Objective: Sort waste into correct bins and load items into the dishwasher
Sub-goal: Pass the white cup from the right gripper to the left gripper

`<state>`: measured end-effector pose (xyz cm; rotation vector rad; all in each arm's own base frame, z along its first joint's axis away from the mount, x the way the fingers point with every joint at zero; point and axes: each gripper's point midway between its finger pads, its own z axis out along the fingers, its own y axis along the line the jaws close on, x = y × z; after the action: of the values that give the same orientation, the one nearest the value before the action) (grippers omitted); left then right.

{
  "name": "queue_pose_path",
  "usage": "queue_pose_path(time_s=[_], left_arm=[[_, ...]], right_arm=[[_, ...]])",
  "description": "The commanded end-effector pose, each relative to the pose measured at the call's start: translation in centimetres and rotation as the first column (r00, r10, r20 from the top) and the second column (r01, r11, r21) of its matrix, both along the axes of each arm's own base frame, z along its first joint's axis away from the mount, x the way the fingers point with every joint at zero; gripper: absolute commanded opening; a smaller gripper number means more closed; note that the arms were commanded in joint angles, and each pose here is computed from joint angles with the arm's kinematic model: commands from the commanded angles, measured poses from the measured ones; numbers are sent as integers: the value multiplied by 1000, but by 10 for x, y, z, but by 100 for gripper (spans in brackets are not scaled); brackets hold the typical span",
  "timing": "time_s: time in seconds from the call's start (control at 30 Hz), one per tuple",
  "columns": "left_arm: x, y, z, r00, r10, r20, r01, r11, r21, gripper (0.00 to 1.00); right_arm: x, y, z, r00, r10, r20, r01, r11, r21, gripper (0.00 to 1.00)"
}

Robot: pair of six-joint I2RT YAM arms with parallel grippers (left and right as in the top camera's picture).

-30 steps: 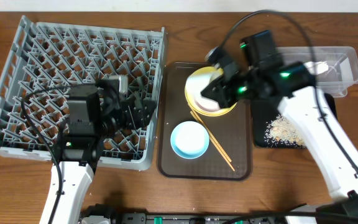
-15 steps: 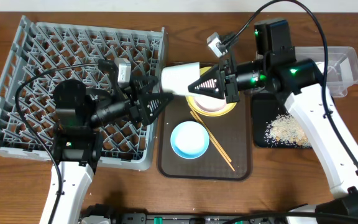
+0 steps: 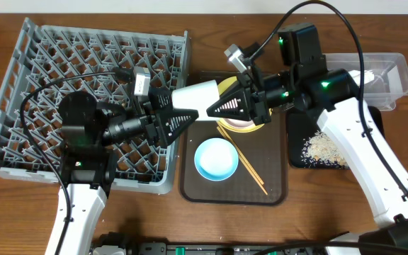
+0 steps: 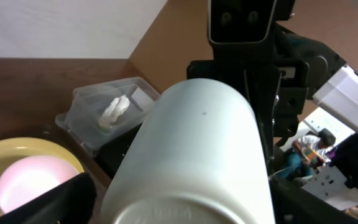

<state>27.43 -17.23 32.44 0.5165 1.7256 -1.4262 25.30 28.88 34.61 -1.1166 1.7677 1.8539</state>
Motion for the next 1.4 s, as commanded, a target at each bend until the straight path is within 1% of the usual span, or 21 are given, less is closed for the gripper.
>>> queue_pose_path(time_s=[0.0,0.3,0.4,0.43,0.47,0.73,0.8,0.9,0.97,1.03,1.1,1.13,1.2,1.27,1.3,1.37], left_arm=[[-5,-2,8,999,-32,28,32,999,-5,87],[-9,-3,10,997,-57,46,58,998,-5,86],[-9,-3,10,997,-57,46,58,998,-5,80],[-9,-3,10,997,-58,46,58,998,-5,75],[-9,-3,10,997,-57,46,58,998,-5,73],[-9,-3,10,997,-57,46,58,998,-5,68],[-9,-3,10,997,-57,46,58,998,-5,63],[-9,-3,10,997,-57,46,57,998,-5,63],[-9,-3,10,996,-57,69,57,998,4,61],[-8,-2,6,994,-51,92,50,999,20,59],[-1,2,-4,996,-8,88,4,999,49,58],[4,5,-12,997,26,78,-31,997,70,58],[23,20,-43,986,168,23,-169,971,167,58],[36,39,-73,952,307,-15,-290,913,286,58],[42,50,-86,926,376,-26,-344,873,345,58],[49,68,-103,876,481,-40,-421,801,424,56]], right_arm=[[-10,4,7,999,48,6,-48,998,30,1],[-13,6,6,998,56,5,-57,998,30,1],[-13,6,6,998,56,5,-57,998,30,1],[-13,6,6,998,56,5,-57,998,30,1],[-13,6,6,998,56,5,-57,998,30,1],[-13,6,6,998,56,5,-56,998,29,1],[-13,6,6,998,56,5,-56,998,29,1],[-11,7,4,999,44,8,-44,999,18,6],[-6,8,-2,1000,10,9,-9,1000,-19,13],[4,7,-17,998,-58,5,58,994,-98,21],[14,3,-34,991,-134,0,132,973,-191,26],[19,0,-40,987,-163,-1,159,962,-223,27],[30,-10,-49,975,-222,8,216,938,-271,31],[43,-21,-54,962,-273,23,268,918,-294,40],[50,-28,-57,951,-307,32,301,901,-314,42],[63,-43,-67,928,-370,47,361,858,-365,43]])
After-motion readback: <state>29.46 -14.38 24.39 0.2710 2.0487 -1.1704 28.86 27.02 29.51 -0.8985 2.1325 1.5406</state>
